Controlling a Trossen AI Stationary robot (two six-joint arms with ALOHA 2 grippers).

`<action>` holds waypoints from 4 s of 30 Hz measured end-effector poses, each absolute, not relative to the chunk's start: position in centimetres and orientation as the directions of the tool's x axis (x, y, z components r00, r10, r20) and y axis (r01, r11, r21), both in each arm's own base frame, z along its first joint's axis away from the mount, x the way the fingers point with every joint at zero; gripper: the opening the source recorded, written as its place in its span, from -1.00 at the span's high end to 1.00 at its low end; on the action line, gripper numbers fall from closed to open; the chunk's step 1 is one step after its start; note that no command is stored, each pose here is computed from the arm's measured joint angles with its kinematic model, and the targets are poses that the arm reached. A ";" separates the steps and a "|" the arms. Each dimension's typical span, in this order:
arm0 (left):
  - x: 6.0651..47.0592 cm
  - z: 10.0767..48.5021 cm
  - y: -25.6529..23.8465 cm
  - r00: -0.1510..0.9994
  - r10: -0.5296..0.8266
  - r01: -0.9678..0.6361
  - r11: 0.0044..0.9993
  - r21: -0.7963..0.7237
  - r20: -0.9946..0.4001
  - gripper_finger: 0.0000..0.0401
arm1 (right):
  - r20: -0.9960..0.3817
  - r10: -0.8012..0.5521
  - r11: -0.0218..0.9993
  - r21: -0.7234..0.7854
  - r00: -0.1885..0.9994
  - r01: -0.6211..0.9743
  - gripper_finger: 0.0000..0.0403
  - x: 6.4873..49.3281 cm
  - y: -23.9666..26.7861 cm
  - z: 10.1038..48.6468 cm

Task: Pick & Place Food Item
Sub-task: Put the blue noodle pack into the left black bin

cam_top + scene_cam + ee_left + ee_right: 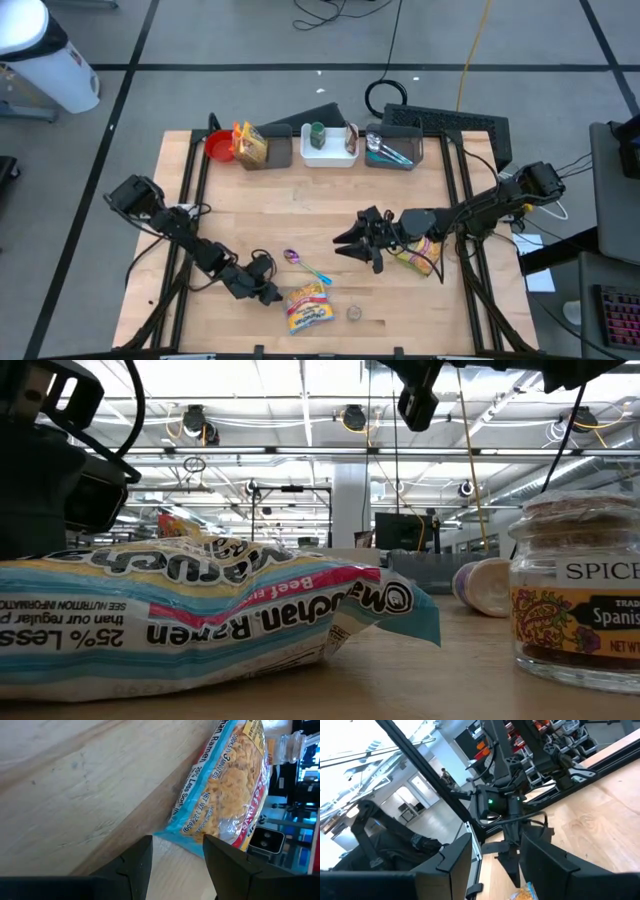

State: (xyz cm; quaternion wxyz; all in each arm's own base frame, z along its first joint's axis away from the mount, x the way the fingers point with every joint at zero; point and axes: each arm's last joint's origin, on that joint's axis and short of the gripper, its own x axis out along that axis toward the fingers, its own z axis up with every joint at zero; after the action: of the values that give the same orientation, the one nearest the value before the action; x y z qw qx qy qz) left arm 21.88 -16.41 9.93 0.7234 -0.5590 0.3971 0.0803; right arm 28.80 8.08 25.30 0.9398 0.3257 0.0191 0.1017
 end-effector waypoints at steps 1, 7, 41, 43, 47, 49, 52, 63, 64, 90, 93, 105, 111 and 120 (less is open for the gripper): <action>21.9 9.9 -16.4 0.673 -0.324 -0.560 0.363 -0.744 -0.665 0.07 | 0.030 0.203 0.765 0.619 0.979 -0.178 0.18 28.8 8.1 25.3; 21.9 9.7 -16.3 0.682 -0.292 -0.560 0.383 -0.735 -0.671 0.07 | 0.030 0.203 0.765 0.619 0.979 -0.177 0.18 28.8 8.1 25.3; 23.1 15.2 -12.3 0.664 -0.368 -0.417 0.541 -0.730 -0.651 0.99 | 0.026 0.189 0.817 0.551 0.982 -0.172 0.18 28.9 7.6 25.3; 23.4 17.0 -11.7 0.687 -0.350 -0.387 0.565 -0.728 -0.637 0.99 | 0.023 0.186 0.818 0.551 0.982 -0.168 0.18 29.0 7.5 25.3; 24.1 20.3 -10.5 0.708 -0.337 -0.322 0.627 -0.709 -0.620 0.99 | 0.020 0.226 0.816 0.542 0.974 -0.201 0.18 29.1 7.0 25.3; 24.6 22.1 -9.9 0.725 -0.334 -0.284 0.653 -0.702 -0.603 0.99 | -0.005 0.267 0.811 0.541 0.964 -0.222 0.18 29.3 6.8 25.4; 25.5 24.8 -9.2 0.748 -0.345 -0.219 0.679 -0.701 -0.568 0.99 | -0.092 0.304 0.827 0.520 0.948 -0.214 0.18 29.9 6.8 25.8; 26.7 32.9 -6.1 0.738 -0.304 -0.145 0.800 -0.582 -0.603 1.00 | -0.318 0.291 0.944 0.250 0.902 -0.217 0.18 31.5 6.0 31.8; 26.7 33.4 -5.8 0.738 -0.308 -0.138 0.802 -0.581 -0.600 1.00 | -0.306 0.286 0.947 0.234 0.908 -0.219 0.18 31.6 5.8 32.3; 36.0 38.6 -5.3 0.613 -0.503 0.167 0.836 -0.523 -0.609 1.00 | -0.275 0.475 0.877 0.219 0.836 -0.427 0.18 32.8 5.4 33.3; 36.2 38.7 -5.0 0.601 -0.499 0.156 0.839 -0.520 -0.624 1.00 | -0.277 0.475 0.878 0.219 0.835 -0.426 0.18 32.7 5.5 33.3; 36.3 38.6 -4.9 0.617 -0.450 0.119 0.865 -0.488 -0.645 1.00 | -0.277 0.474 0.879 0.208 0.836 -0.429 0.42 32.8 5.4 33.3; 36.3 38.6 -4.9 0.620 -0.444 0.112 0.866 -0.487 -0.647 1.00 | -0.274 0.472 0.879 0.208 0.838 -0.428 0.91 32.8 5.4 33.3; 36.3 38.5 -4.3 0.625 -0.422 0.077 0.871 -0.486 -0.657 0.92 | -0.281 0.453 0.888 0.226 0.846 -0.401 1.00 32.8 5.3 33.3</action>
State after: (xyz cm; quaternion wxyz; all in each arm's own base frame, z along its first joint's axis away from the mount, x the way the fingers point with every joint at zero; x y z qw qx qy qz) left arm 36.28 -4.32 38.52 0.8763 -0.2108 0.4091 -0.1426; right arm 32.80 5.31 33.26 0.9575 0.0793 0.1651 0.2229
